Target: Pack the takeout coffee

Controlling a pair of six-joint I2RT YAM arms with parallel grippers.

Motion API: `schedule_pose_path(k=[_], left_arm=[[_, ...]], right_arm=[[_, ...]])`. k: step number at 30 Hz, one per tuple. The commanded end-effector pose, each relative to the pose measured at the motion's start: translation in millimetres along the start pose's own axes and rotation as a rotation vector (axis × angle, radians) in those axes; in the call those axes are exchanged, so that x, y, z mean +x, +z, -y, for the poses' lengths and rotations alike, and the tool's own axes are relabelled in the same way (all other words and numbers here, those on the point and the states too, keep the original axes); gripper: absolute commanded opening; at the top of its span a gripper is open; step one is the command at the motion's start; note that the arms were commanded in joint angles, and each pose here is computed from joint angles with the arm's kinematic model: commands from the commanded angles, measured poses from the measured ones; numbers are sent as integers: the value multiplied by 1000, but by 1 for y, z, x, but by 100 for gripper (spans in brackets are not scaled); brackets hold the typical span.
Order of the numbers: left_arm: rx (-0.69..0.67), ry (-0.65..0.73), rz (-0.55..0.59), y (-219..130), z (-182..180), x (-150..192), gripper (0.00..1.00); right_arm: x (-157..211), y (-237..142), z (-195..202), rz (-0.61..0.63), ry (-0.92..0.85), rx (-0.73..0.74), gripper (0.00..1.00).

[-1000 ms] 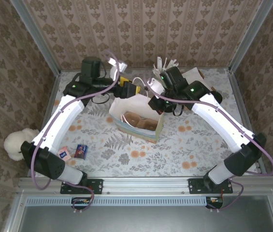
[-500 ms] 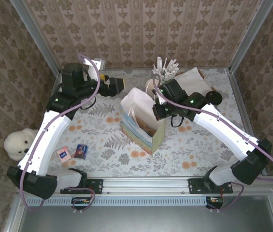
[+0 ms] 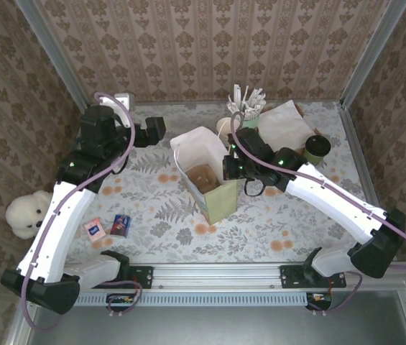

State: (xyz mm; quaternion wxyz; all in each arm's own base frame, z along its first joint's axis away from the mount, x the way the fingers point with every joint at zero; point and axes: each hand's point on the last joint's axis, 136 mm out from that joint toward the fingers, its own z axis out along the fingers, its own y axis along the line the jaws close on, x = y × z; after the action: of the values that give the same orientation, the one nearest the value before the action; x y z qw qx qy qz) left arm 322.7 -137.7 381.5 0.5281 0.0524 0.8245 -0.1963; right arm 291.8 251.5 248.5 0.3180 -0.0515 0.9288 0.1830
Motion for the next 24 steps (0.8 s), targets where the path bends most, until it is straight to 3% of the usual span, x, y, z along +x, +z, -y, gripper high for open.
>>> schedule_pose_path(k=[1,7,13,19,21,24], left_arm=[[-160,-40,12,-14,-32,6,100],[-132,-31,2,-18,-28,8,100],[-113,-52,-38,-23,-23,9,100],[-62,-127,-180,-28,-7,15,100],[-38,-172,-228,-29,-1,24,100],[0,-212,-249,-32,10,28,100]], right_arm=[[-8,11,-9,43,9,42,0],[9,40,-9,-48,-43,79,2],[-3,28,-11,-13,-55,88,5],[-7,18,-11,-14,-107,91,12],[-7,18,-16,-22,-114,70,19],[-9,19,-17,-25,-113,74,39]])
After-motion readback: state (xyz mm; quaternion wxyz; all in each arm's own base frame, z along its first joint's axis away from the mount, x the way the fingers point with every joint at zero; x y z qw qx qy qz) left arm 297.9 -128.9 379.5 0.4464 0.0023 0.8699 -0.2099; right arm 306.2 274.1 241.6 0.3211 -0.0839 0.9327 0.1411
